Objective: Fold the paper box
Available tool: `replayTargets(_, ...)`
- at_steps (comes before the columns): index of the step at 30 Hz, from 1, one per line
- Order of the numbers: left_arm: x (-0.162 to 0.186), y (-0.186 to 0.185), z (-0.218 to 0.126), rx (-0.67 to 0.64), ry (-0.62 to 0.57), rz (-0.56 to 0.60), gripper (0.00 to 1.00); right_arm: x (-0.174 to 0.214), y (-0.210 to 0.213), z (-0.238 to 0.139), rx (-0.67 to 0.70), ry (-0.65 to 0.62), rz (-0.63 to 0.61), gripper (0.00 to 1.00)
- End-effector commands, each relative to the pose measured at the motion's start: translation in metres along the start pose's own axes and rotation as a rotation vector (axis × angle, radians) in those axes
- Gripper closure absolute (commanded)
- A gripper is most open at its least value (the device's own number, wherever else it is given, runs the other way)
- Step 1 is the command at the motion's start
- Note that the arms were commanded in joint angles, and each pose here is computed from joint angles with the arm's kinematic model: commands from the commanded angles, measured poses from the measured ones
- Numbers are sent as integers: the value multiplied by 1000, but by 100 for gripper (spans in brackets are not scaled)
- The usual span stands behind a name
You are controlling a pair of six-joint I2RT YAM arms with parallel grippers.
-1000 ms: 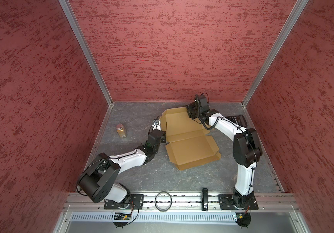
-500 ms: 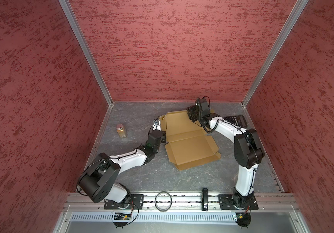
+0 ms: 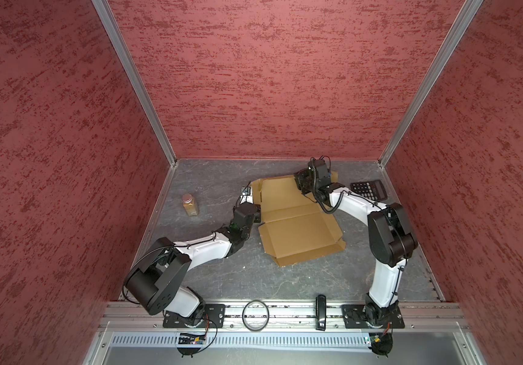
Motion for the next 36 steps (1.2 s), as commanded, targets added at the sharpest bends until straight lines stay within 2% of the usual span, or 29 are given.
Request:
replayTargets(1,-8,-5,0,-3,-30,-16,100,-9,11,-10,-45,-60,70,76)
replayTargets(12,-7,-5,1,-8,-21,-7,100,-11,12,-11,-75,-76,64,90)
replayTargets(23,-4,-4,2,-18,-10,-4,100,-14,13,-11,-102,-92,63,95)
replayTargets(36,-5,4,-10,-34,6,-13,70,-14,13,-10,-167,-100,73,98)
Point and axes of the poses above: each gripper's point midway between its finger pads, its own z axis out along the fingers, its own y axis along the line the jaws close on, x = y × z, the point moved 7 cm from there along -z, back along the fingers, and after that the axes turned 13 degrees about -z, right-handed, at the moved point
